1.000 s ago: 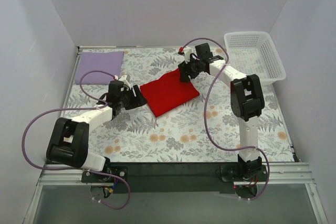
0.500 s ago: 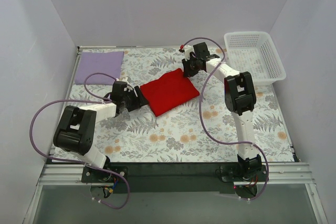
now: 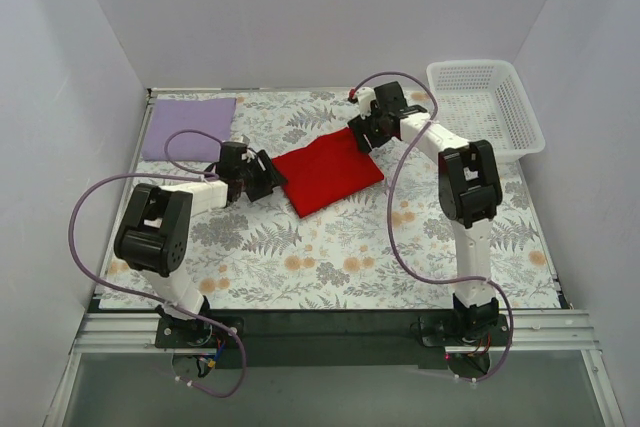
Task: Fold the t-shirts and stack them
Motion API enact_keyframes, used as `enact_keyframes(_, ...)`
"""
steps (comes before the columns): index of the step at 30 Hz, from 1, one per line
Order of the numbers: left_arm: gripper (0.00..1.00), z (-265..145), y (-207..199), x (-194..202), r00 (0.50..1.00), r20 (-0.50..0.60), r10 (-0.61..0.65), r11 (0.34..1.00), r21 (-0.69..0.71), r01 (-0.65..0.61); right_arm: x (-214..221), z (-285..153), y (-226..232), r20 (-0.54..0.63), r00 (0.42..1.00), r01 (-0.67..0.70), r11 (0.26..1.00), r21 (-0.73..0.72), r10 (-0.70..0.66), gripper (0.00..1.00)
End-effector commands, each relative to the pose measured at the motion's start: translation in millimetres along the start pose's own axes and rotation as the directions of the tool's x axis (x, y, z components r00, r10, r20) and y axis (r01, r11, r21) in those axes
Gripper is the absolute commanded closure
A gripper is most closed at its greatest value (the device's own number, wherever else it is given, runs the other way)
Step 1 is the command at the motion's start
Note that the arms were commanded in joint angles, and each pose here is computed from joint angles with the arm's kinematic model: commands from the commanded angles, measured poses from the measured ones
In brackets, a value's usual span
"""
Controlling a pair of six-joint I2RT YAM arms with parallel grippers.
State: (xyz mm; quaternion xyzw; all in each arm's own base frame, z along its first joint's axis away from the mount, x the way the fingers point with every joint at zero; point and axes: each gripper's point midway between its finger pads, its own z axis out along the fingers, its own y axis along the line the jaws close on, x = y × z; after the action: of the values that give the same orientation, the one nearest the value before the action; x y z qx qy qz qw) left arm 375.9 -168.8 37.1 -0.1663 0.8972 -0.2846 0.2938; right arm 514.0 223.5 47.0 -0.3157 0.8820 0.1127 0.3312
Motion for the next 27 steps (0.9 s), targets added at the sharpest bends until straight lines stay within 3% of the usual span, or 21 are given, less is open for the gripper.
enact_keyframes(1,0.4,10,-4,-8,0.997,-0.001,-0.076,0.997,-0.021,0.076,-34,-64,12,0.117,0.981,0.163,0.986,-0.044,-0.157,0.29)
enact_keyframes(4,0.39,27,12,-7,0.986,-0.033,-0.166,0.978,-0.136,0.16,-34,-114,42,0.198,0.963,0.212,0.968,-0.132,-0.184,0.29)
enact_keyframes(5,0.39,35,26,6,0.976,-0.083,-0.2,0.963,-0.202,0.18,-13,-116,53,0.181,0.969,0.201,0.962,-0.187,-0.168,0.29)
enact_keyframes(11,0.42,49,61,11,0.97,-0.082,-0.228,0.906,-0.382,0.18,14,-176,76,0.259,0.956,0.21,0.942,-0.262,-0.141,0.29)
enact_keyframes(13,0.48,48,70,15,0.973,-0.088,-0.212,0.899,-0.409,0.159,28,-190,71,0.269,0.957,0.183,0.946,-0.267,-0.109,0.29)
enact_keyframes(14,0.6,50,74,18,0.974,-0.096,-0.206,0.896,-0.419,0.148,30,-195,71,0.282,0.955,0.177,0.943,-0.283,-0.094,0.29)
enact_keyframes(15,0.66,51,76,20,0.974,-0.106,-0.201,0.897,-0.42,0.139,41,-195,72,0.275,0.958,0.16,0.941,-0.297,-0.077,0.28)
enact_keyframes(17,0.78,56,72,14,0.982,-0.118,-0.15,0.917,-0.388,0.093,47,-205,65,0.297,0.954,0.141,0.942,-0.305,-0.046,0.28)
enact_keyframes(18,0.92,58,67,11,0.984,-0.128,-0.121,0.93,-0.362,0.068,51,-207,64,0.303,0.952,0.136,0.939,-0.315,-0.037,0.28)
enact_keyframes(19,0.99,59,62,5,0.989,-0.134,-0.066,0.942,-0.335,0.018,58,-212,59,0.309,0.951,0.125,0.942,-0.312,-0.024,0.28)
enact_keyframes(24,1.0,46,22,-54,0.977,-0.042,0.207,0.949,-0.233,-0.211,67,-234,63,0.384,0.923,0.155,0.928,-0.339,-0.014,0.27)
enact_keyframes(27,1.0,17,5,-98,0.908,0.062,0.414,0.884,-0.265,-0.385,74,-244,64,0.421,0.907,0.165,0.93,-0.33,-0.012,0.25)
